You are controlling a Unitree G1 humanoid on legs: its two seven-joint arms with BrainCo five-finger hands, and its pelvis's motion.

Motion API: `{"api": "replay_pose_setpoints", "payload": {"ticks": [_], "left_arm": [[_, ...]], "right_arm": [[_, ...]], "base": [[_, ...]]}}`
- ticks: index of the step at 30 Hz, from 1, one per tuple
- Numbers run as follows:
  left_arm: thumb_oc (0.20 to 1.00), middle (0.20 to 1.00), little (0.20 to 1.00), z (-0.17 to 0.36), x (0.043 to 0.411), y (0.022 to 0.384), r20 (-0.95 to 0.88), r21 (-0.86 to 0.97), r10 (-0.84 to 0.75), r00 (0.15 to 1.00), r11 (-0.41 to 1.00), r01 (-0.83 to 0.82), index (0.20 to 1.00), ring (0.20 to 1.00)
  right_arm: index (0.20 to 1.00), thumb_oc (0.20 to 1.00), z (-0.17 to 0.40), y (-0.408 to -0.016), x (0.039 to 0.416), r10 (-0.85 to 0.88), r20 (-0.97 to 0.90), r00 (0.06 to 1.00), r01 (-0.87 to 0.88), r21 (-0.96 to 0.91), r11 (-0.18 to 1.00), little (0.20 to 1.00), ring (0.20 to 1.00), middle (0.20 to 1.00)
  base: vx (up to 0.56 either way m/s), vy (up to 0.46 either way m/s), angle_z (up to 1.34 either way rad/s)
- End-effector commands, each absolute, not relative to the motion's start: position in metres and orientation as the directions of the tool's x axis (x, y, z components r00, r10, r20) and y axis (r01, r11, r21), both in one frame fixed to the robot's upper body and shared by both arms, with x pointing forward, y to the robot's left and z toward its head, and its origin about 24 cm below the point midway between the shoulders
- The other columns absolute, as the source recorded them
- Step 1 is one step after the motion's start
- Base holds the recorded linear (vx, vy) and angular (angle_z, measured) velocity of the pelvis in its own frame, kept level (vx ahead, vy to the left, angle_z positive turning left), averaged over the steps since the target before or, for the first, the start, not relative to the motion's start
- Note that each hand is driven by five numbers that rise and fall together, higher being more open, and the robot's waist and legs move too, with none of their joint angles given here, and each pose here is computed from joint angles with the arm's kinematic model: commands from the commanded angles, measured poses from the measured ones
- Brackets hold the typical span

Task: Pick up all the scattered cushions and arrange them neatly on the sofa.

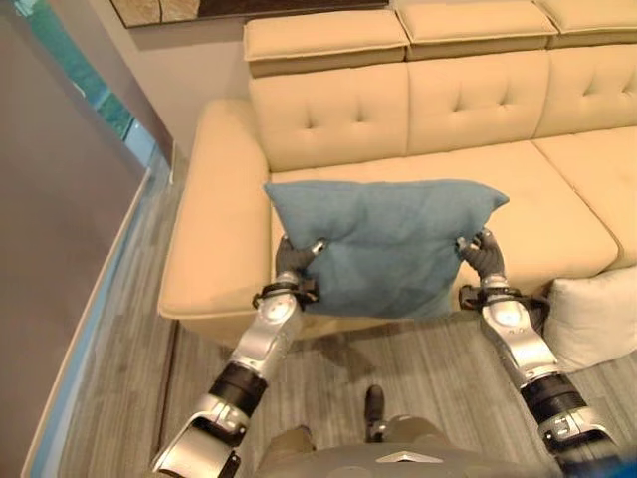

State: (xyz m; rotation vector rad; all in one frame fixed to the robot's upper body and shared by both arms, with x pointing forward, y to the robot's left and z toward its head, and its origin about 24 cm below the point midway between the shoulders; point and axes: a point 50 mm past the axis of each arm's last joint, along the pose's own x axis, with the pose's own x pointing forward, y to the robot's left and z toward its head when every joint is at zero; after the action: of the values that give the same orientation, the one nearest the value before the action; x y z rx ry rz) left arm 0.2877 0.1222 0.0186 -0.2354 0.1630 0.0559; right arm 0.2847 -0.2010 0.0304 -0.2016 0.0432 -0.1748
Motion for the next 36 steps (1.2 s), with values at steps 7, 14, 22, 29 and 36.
{"api": "replay_pose_setpoints", "payload": {"ticks": [7, 14, 22, 29, 36], "left_arm": [[0.2, 0.2, 0.2, 0.069, 0.305, 0.091, 0.063, -0.302, -0.084, 0.994, 0.948, 0.099, 0.2, 0.2], [0.2, 0.2, 0.2, 0.07, 0.303, 0.108, 0.068, -0.286, -0.026, 0.997, 0.957, 0.045, 0.2, 0.2], [0.2, 0.2, 0.2, 0.072, 0.306, 0.117, 0.08, -0.25, -0.008, 0.997, 0.968, 0.028, 0.2, 0.2], [0.2, 0.2, 0.2, 0.064, 0.302, 0.122, 0.055, -0.26, 0.017, 0.998, 0.966, -0.002, 0.2, 0.2], [0.2, 0.2, 0.2, 0.063, 0.301, 0.114, 0.049, -0.297, -0.017, 0.999, 0.954, 0.031, 0.2, 0.2]], "right_arm": [[0.2, 0.2, 0.069, -0.163, 0.299, -0.052, 0.166, 0.985, 0.074, -0.129, 0.989, 0.2, 0.2, 0.2], [0.2, 0.2, 0.075, -0.145, 0.305, 0.005, 0.189, 0.982, 0.022, -0.141, 0.99, 0.2, 0.2, 0.2], [0.2, 0.2, 0.083, -0.135, 0.309, 0.045, 0.205, 0.978, -0.015, -0.141, 0.99, 0.2, 0.2, 0.2], [0.2, 0.2, 0.087, -0.133, 0.308, 0.061, 0.225, 0.972, -0.025, -0.158, 0.987, 0.2, 0.2, 0.2], [0.2, 0.2, 0.086, -0.143, 0.301, 0.043, 0.234, 0.971, -0.005, -0.158, 0.987, 0.2, 0.2, 0.2]], "base": [[0.21, 0.024, -0.1], [0.22, 0.119, -0.55], [0.15, 0.027, -0.02], [0.18, -0.092, 0.1], [0.17, -0.191, 0.26]]}}
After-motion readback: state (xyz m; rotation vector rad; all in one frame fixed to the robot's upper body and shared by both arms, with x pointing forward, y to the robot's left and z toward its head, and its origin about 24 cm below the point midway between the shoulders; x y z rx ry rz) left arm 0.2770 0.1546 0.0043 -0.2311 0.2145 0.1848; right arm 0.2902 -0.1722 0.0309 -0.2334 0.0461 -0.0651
